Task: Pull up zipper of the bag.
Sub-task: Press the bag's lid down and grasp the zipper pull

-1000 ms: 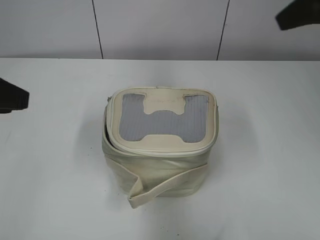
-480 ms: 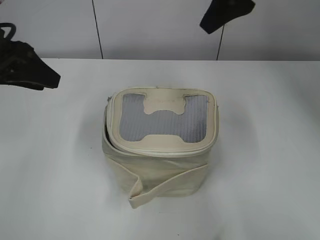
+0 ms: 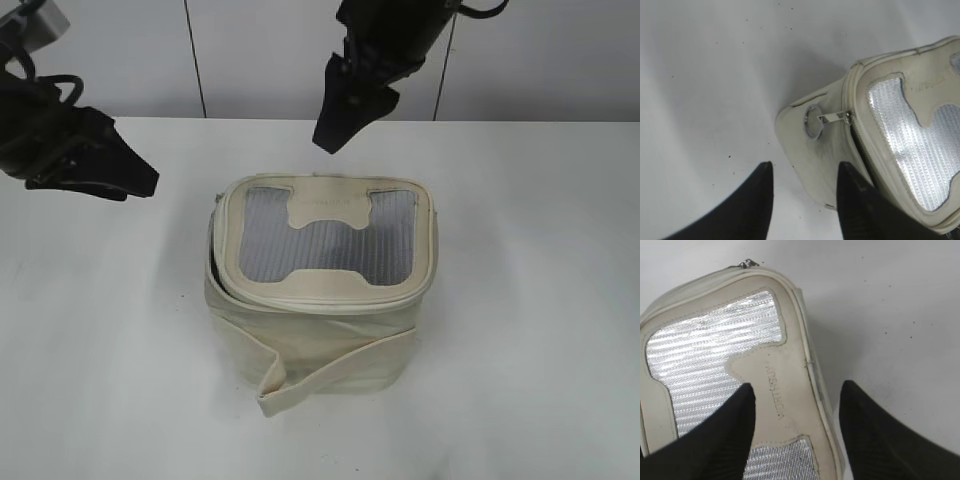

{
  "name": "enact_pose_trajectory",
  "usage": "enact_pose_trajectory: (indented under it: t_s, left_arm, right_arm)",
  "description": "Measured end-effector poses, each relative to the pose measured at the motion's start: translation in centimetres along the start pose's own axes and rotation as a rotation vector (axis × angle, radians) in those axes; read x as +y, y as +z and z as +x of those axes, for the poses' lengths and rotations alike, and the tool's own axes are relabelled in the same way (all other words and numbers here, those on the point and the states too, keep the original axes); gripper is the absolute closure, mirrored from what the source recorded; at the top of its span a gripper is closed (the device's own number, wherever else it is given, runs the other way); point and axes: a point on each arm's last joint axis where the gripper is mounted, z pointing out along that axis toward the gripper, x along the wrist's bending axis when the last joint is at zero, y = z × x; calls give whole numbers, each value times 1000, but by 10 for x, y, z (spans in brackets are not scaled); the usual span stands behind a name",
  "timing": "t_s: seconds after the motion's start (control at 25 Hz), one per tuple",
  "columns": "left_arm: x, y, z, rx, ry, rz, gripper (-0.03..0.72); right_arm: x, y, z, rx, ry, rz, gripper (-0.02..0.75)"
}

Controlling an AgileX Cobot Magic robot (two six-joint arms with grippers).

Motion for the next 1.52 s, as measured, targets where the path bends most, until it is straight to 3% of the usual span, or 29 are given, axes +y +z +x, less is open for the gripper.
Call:
enact_pose_trajectory:
  t_s: [0.44, 0.88, 1.08, 1.52]
  left_arm:
    - [-1, 17, 2, -3, -7, 33, 361]
    - [-2, 20, 4, -7, -15, 45, 361]
    - [-2, 20, 3, -14, -17, 51, 361]
    - [-6, 24, -9, -59, 20, 97, 361]
  right_arm:
    - [3, 42, -4, 121, 44, -24, 303]
    - [1, 59, -12, 102, 54, -30, 303]
    - [-1, 64, -10, 145, 64, -9, 305]
    - [-5, 78, -14, 157, 77, 8, 405]
